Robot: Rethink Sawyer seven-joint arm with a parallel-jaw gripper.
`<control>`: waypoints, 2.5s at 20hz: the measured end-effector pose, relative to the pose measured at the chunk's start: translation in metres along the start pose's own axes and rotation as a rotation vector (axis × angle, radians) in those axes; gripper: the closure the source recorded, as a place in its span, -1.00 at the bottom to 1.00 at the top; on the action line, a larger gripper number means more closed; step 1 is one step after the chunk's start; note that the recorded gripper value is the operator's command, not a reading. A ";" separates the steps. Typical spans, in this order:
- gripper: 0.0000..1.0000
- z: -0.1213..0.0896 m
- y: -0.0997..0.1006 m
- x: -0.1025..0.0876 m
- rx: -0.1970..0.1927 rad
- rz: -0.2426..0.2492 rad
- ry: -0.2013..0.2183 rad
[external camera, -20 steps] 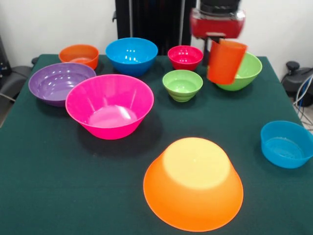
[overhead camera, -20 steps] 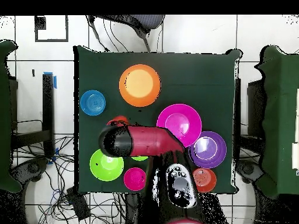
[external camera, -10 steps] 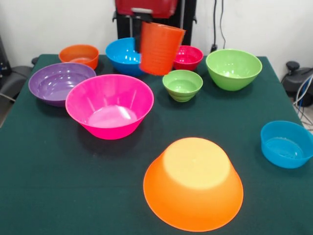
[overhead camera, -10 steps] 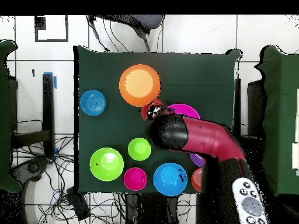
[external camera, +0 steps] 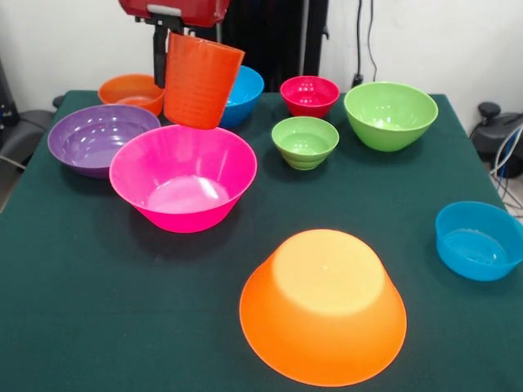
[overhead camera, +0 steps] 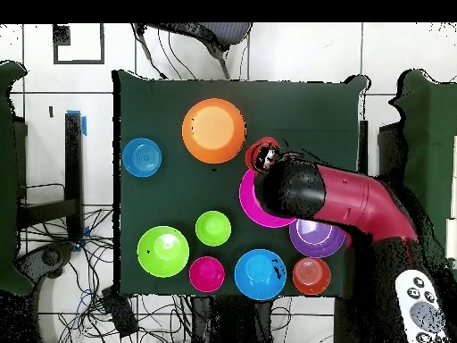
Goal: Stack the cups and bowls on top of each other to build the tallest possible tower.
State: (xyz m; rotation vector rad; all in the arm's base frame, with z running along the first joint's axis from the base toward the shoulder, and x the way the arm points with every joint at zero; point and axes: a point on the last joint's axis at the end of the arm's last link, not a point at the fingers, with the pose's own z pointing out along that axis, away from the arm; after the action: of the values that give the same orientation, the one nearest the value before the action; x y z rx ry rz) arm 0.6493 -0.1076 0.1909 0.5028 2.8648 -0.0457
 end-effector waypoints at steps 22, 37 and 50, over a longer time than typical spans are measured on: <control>1.00 0.048 0.018 -0.023 -0.082 -0.014 0.020; 1.00 0.082 0.030 -0.061 -0.276 0.107 0.037; 1.00 0.080 0.081 -0.088 -0.362 0.103 0.016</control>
State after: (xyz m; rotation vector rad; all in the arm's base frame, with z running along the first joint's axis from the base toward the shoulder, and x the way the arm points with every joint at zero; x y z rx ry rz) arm 0.7750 -0.0667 0.1348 0.5731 2.7641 0.4859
